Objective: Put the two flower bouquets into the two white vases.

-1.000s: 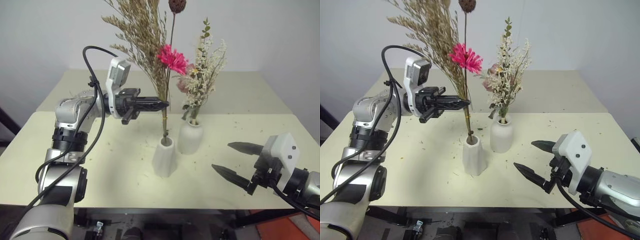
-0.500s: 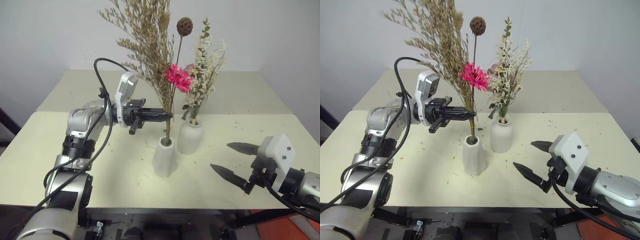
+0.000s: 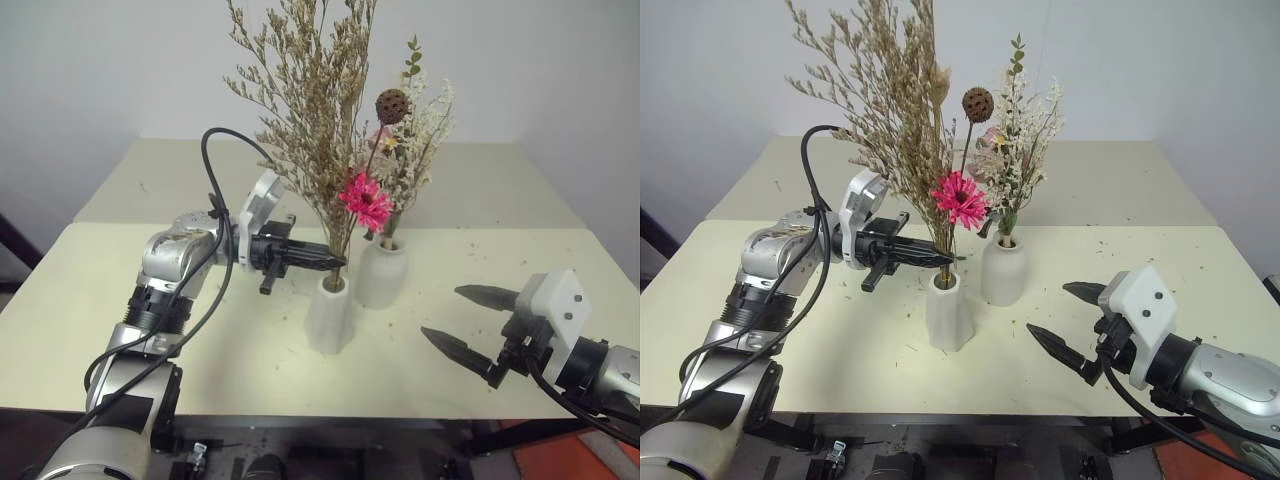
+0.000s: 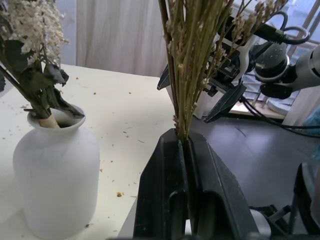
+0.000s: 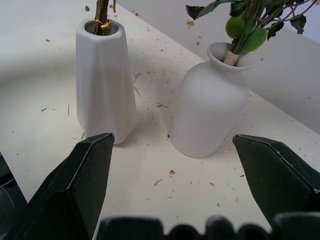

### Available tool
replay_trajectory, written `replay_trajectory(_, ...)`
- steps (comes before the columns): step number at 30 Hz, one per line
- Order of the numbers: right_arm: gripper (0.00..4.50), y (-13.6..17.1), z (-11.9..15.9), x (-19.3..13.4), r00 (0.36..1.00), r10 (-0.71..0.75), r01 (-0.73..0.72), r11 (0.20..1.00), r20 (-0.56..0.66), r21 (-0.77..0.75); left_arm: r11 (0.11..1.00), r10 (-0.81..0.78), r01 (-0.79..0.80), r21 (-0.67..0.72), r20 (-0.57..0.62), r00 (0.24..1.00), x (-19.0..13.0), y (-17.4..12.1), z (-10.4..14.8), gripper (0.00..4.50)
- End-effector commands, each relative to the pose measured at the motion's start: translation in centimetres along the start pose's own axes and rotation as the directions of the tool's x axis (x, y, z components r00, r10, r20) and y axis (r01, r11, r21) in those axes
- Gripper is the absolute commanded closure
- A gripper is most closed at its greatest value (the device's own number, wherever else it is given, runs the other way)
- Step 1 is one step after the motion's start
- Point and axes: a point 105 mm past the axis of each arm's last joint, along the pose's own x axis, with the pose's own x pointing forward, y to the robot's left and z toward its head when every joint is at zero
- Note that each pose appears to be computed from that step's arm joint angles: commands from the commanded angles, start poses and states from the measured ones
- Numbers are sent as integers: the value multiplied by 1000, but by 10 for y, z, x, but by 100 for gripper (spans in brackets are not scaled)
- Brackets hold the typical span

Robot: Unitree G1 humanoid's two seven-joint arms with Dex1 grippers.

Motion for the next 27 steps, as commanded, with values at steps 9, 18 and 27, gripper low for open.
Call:
replay_trajectory(9,0,-2,9,-1,999,-10,12,999,38,-39,996,-53,56,67,-40,998,-8,-14,5,259)
replay_trajectory(18,0,-4,8,0,999,-8,9,999,35,-48,993,71,-50,109,-202,977,-30,-8,-2,3)
replay_trajectory(27,0,-7,8,-1,1000,-11,13,998,25,-59,961,247,-227,157,-121,962,-85,-15,33,3)
